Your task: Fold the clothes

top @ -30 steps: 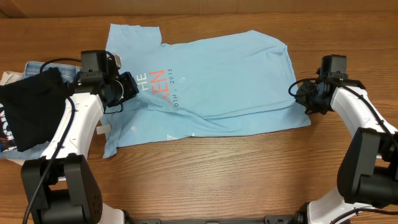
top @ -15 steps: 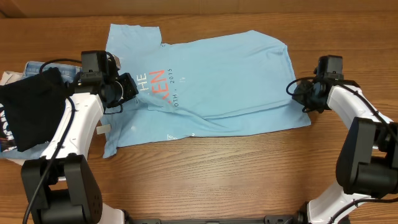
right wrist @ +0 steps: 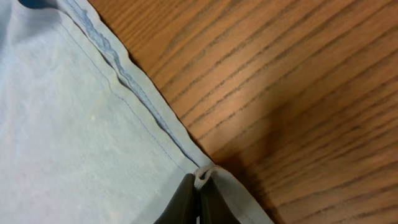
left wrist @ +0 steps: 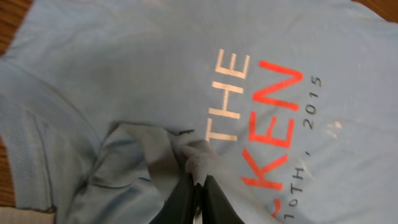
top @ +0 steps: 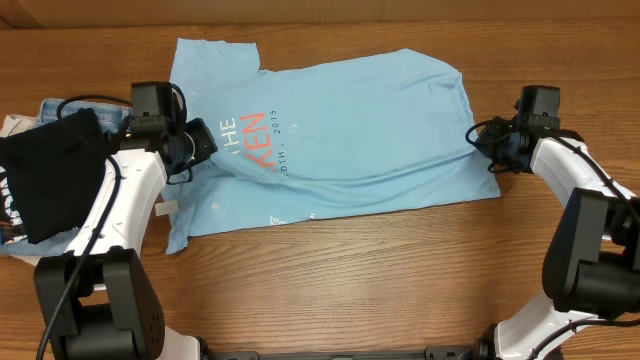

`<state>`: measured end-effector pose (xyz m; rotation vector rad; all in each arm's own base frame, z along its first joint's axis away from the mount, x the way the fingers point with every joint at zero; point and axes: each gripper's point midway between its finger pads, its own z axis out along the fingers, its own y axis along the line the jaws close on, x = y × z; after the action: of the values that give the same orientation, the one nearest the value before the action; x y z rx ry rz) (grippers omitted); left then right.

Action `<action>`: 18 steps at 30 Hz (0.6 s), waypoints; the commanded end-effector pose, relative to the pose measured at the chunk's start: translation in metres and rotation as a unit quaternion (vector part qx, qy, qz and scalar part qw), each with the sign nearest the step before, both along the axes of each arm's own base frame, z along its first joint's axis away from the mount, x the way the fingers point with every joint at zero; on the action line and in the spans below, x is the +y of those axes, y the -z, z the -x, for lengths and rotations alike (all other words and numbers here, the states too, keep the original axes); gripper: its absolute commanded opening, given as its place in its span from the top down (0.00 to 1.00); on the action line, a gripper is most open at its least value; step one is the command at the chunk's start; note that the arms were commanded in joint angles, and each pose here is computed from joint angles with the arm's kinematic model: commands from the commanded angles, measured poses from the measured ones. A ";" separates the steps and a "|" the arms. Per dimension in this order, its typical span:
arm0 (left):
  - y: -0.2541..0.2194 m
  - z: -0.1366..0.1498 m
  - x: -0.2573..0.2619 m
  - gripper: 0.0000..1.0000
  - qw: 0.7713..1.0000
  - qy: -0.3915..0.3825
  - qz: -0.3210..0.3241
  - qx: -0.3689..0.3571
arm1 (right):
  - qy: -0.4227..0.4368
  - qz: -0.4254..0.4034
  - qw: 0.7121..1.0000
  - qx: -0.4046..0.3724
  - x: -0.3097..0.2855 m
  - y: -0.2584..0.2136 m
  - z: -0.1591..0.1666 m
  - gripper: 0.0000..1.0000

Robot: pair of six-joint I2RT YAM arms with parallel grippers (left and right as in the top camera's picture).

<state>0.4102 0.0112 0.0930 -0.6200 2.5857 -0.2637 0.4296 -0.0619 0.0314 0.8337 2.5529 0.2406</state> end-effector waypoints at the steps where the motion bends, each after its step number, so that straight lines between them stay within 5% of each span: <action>1: -0.005 -0.007 0.017 0.92 0.998 -0.053 -0.017 -0.009 | 0.008 -0.003 1.000 -0.020 -0.003 -0.011 -0.011 0.96; 18: 0.014 0.010 0.018 0.91 0.997 -0.056 -0.025 0.039 | 0.021 -0.025 0.998 -0.061 0.000 -0.022 -0.029 0.92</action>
<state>0.4012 0.0211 0.0847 -0.7154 2.6071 -0.1889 0.4476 -0.0589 0.0419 0.8465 2.4661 0.3148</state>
